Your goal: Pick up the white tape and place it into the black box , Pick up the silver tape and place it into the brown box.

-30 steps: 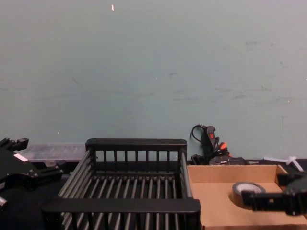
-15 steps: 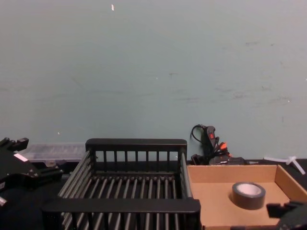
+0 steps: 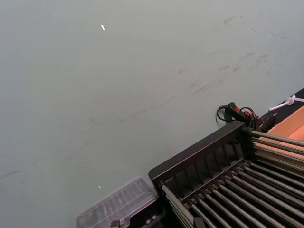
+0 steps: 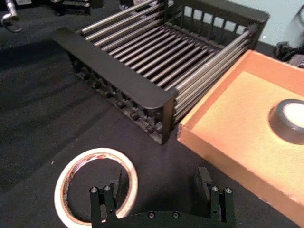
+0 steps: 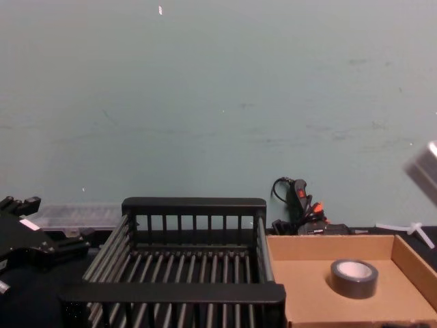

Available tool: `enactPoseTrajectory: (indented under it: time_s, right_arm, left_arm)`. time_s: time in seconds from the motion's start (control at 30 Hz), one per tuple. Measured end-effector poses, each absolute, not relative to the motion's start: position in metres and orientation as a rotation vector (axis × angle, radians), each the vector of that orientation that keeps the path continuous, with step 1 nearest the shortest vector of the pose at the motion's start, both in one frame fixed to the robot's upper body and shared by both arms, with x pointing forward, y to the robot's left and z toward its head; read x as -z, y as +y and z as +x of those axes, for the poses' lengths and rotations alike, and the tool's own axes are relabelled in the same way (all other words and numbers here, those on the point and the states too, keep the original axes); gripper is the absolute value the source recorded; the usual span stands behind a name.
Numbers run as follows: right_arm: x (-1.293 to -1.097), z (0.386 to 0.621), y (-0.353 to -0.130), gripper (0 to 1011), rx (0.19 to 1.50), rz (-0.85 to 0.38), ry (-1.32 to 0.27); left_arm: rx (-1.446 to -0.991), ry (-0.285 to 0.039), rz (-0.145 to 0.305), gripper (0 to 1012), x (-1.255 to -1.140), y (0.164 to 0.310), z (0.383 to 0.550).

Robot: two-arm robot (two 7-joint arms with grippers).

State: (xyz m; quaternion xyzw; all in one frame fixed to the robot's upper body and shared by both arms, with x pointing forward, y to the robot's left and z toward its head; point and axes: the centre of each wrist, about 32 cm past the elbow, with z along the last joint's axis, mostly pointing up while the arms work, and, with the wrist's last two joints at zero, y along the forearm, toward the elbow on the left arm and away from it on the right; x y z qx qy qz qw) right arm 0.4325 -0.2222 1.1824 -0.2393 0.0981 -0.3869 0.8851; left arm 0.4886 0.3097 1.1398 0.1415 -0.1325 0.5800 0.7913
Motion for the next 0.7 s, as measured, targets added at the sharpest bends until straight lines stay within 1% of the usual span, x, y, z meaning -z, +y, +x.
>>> enactPoseTrajectory:
  time_s: [0.23, 0.7]
  right_arm:
    - [-1.180, 0.431, -0.215, 1002, 0.772, -0.516, 0.208]
    - [-1.176, 0.427, -0.208, 1002, 0.736, -0.549, 0.192]
  left_arm:
    - [-1.248, -0.285, 0.305, 1001, -1.140, 0.310, 0.489]
    - [-1.248, -0.285, 0.304, 1001, -1.140, 0.310, 0.489]
